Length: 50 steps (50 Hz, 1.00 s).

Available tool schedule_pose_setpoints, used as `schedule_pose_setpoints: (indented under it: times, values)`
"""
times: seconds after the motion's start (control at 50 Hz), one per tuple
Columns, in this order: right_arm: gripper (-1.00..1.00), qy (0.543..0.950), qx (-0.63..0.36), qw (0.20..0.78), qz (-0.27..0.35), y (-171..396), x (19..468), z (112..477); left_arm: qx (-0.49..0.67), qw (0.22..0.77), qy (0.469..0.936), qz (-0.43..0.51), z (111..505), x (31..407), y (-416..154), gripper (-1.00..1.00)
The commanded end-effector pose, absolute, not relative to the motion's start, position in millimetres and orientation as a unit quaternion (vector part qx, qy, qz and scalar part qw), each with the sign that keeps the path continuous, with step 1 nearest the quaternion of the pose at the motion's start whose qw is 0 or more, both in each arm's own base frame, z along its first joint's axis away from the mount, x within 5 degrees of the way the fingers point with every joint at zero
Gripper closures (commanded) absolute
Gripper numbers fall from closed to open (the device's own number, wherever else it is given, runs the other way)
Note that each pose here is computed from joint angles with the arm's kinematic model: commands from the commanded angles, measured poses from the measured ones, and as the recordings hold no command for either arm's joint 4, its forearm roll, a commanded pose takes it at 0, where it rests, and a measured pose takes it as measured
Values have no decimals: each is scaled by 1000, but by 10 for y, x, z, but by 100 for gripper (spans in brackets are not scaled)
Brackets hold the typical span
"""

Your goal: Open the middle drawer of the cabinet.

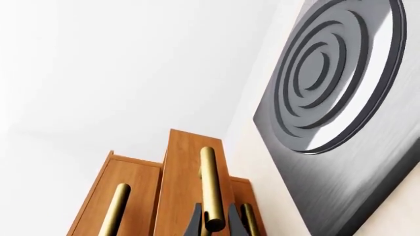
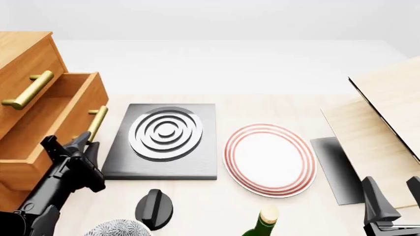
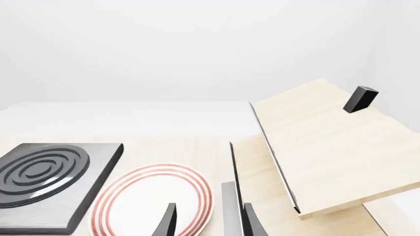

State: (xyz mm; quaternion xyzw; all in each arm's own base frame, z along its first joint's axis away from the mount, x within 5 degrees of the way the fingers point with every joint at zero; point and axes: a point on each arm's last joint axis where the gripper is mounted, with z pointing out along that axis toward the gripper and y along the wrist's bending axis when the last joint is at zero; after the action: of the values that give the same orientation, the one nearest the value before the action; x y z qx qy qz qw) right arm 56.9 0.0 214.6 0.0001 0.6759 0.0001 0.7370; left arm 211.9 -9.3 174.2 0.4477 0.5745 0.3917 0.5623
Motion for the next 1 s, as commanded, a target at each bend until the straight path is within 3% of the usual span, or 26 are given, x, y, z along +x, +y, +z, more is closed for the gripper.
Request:
schedule_pose_setpoints:
  times: [0.02,0.68,0.82,0.96,0.98,1.0]
  values:
    - [-100,676,0,737,0,0,569,2146,431,592,543,411,1878,2057,-135,100]
    - [-100,676,0,737,0,0,569,2146,436,607,529,402,1917,1908,-202,100]
    - [-100,676,0,737,0,0,569,2146,413,657,533,338,1948,1667,-311,100]
    - [-100,676,0,737,0,0,569,2146,411,691,493,334,2054,1449,-361,100]
    - [-100,676,0,737,0,0,569,2146,412,694,485,336,2075,1434,-373,-100]
    - [-100,676,0,737,0,0,569,2146,412,700,480,331,2087,1422,-390,-100]
